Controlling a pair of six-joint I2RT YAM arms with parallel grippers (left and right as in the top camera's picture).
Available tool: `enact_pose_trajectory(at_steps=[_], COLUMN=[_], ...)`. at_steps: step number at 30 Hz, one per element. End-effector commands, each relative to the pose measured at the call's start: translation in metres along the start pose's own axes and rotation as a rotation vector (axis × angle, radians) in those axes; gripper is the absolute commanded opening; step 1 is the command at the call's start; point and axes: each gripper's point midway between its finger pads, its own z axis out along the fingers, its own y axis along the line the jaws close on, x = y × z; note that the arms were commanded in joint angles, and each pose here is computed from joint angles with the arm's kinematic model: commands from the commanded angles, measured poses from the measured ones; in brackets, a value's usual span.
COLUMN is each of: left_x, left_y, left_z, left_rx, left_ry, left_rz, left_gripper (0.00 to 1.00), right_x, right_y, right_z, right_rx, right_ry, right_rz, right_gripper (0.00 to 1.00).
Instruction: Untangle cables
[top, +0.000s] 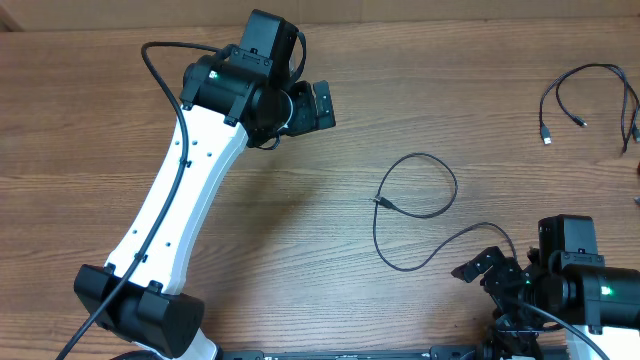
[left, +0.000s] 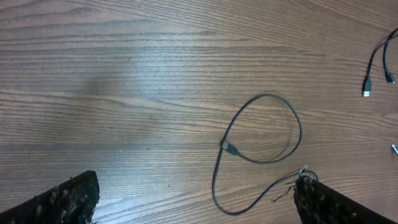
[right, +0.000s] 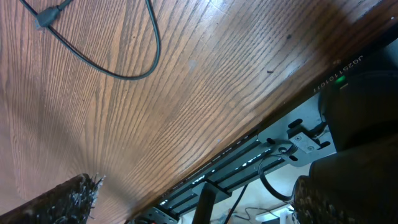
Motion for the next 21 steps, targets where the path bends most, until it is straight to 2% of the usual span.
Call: enact_pose_trajectory(at_steps=[1,21], left_x=[-0.0009,-0.0009], left_y=[-0.0029,-0.0029], left_z=[-0.0067,-0.0067], left_rx=[0.004,0.004], left_ry=[-0.020,-0.020], left_rz=[0.011,0.011], left_gripper=[1.00,1.00], right_x=[-0.0016,-0.0045], right_y=[-0.0003,0.0030], right_z=[0.0000,-0.0001], right_rx=[-0.001,-0.014], right_ry=[-0.014,-0.026], right_rz=[-0.005,-0.011], right_gripper=[1.00,1.00])
